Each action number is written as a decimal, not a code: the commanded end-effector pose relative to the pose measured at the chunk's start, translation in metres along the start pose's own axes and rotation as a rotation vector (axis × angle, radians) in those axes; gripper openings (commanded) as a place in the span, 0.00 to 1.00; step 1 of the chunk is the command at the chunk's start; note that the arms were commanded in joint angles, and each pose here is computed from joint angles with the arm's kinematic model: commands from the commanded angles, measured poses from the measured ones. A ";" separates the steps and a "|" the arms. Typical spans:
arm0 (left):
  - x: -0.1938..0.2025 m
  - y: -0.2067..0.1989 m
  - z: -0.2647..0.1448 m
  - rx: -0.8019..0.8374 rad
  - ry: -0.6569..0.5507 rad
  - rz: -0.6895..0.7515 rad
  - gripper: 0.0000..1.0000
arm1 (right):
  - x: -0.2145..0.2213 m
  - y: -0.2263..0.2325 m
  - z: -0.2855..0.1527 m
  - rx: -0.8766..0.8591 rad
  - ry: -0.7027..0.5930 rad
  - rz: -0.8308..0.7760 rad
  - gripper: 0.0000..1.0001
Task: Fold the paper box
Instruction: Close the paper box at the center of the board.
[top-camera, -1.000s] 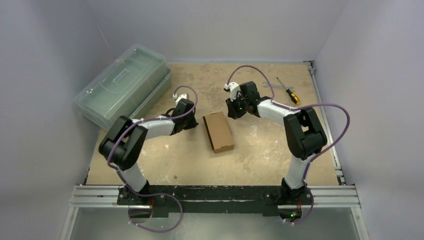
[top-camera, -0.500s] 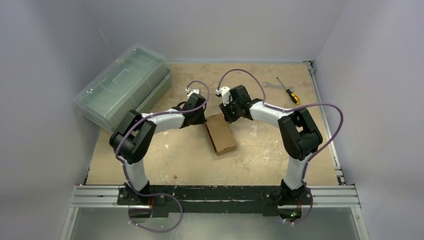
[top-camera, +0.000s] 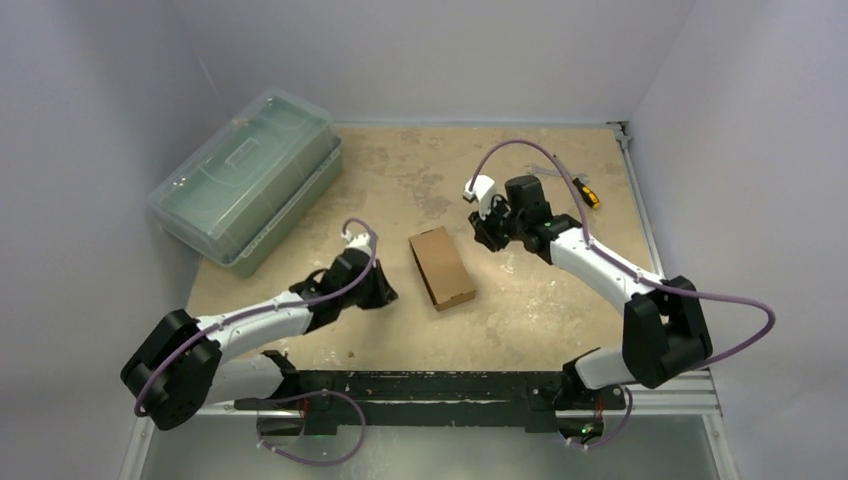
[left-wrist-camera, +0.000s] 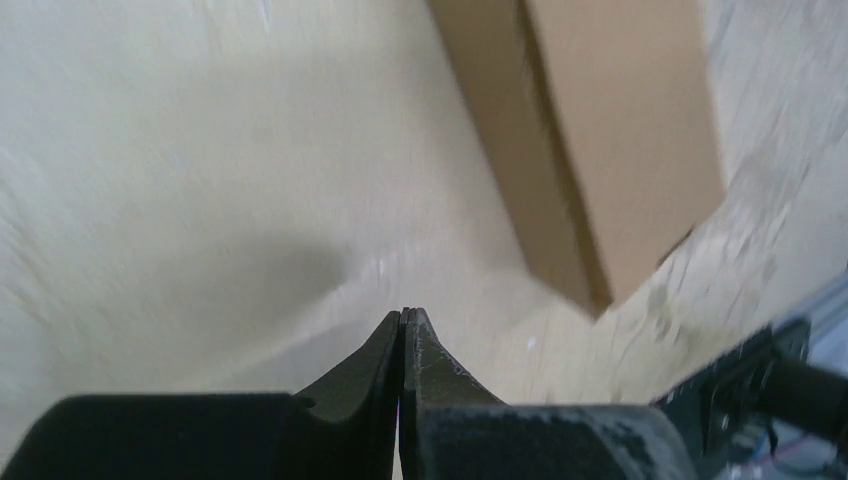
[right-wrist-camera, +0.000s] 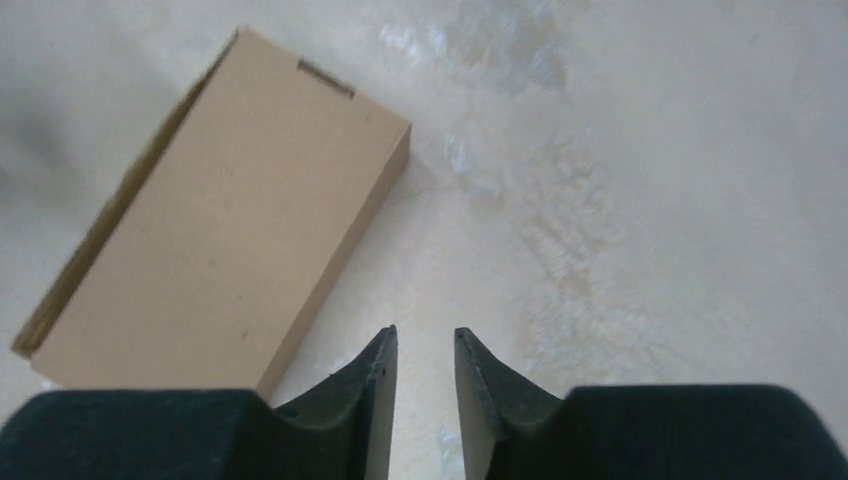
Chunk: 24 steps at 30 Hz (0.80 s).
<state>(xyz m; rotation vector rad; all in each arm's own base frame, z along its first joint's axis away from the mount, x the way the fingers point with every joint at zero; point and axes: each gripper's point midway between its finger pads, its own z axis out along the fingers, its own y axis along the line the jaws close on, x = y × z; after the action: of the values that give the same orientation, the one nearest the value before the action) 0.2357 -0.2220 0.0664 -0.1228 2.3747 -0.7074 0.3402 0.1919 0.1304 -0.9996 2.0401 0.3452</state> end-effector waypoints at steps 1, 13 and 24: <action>0.056 -0.026 -0.008 0.138 0.127 -0.140 0.00 | 0.049 0.017 0.006 -0.070 0.126 -0.024 0.27; 0.055 -0.089 0.039 0.146 0.131 -0.117 0.00 | 0.084 0.082 0.041 -0.218 0.307 -0.130 0.20; 0.035 -0.093 0.034 0.058 0.083 -0.027 0.00 | 0.065 0.038 0.031 -0.100 0.235 -0.034 0.26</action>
<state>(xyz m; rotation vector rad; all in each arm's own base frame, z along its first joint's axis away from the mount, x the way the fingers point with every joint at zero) 0.1964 -0.3345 0.0242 -0.0753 2.6065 -0.8102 0.2949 0.2044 0.0309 -1.2634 2.2655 0.2883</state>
